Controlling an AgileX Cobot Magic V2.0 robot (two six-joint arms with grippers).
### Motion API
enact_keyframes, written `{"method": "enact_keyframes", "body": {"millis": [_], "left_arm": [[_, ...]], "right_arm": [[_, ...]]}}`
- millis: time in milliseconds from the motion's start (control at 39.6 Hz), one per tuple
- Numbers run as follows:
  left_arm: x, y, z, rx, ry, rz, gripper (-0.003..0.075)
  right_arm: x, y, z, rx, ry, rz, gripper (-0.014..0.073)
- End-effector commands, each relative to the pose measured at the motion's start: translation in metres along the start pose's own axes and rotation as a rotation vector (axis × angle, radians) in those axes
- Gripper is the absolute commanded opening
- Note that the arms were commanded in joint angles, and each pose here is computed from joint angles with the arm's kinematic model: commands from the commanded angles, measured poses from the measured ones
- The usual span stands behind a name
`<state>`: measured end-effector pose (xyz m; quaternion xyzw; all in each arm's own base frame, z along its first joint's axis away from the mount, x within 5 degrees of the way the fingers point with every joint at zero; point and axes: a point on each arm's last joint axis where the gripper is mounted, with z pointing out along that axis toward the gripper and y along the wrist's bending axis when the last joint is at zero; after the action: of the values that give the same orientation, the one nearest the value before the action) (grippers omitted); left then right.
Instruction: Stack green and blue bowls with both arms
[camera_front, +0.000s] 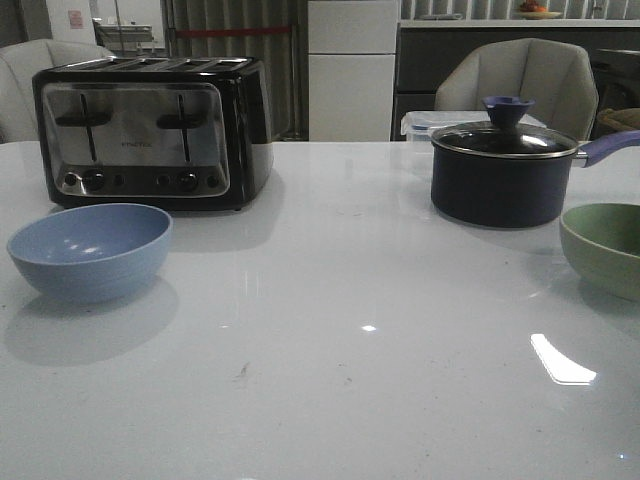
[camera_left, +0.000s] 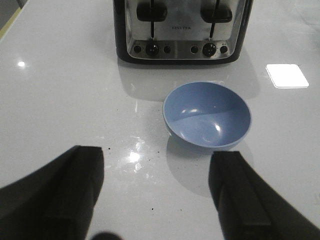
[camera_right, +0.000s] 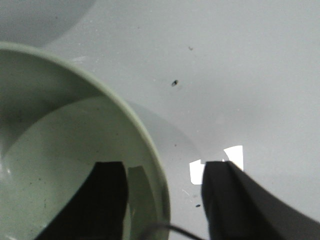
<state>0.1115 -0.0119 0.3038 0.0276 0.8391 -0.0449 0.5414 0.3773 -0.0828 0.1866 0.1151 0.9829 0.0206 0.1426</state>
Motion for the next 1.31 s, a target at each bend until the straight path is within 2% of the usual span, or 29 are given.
{"method": "enact_keyframes", "body": {"millis": [0, 126, 227, 353, 505, 656, 833, 1060, 1287], "left_arm": [[-0.015, 0.0, -0.002, 0.0, -0.1, -0.008, 0.0508], [-0.015, 0.0, -0.002, 0.0, -0.1, -0.008, 0.0508], [-0.015, 0.0, -0.002, 0.0, -0.1, -0.008, 0.0508], [-0.015, 0.0, -0.002, 0.0, -0.1, -0.008, 0.0508], [-0.015, 0.0, -0.002, 0.0, -0.1, -0.008, 0.0508], [-0.015, 0.0, -0.002, 0.0, -0.1, -0.008, 0.0508], [-0.015, 0.0, -0.002, 0.0, -0.1, -0.008, 0.0508], [-0.015, 0.0, -0.002, 0.0, -0.1, -0.008, 0.0508], [-0.015, 0.0, -0.002, 0.0, -0.1, -0.008, 0.0508]], "right_arm": [[-0.012, 0.002, -0.026, -0.013, -0.109, -0.004, 0.0256], [-0.012, 0.002, -0.026, -0.015, -0.109, -0.002, 0.0147], [-0.012, 0.002, -0.028, -0.015, -0.116, -0.003, 0.0102], [-0.012, 0.005, -0.042, -0.021, -0.147, -0.007, 0.009], [-0.008, 0.027, -0.078, -0.052, -0.22, -0.052, 0.009], [0.007, 0.076, -0.109, -0.115, -0.251, -0.196, 0.009], [0.032, 0.148, -0.113, -0.214, -0.232, -0.377, 0.009], [0.068, 0.224, -0.088, -0.336, -0.168, -0.523, 0.009], [0.091, 0.265, -0.05, -0.36, -0.106, -0.604, 0.0091]]}}
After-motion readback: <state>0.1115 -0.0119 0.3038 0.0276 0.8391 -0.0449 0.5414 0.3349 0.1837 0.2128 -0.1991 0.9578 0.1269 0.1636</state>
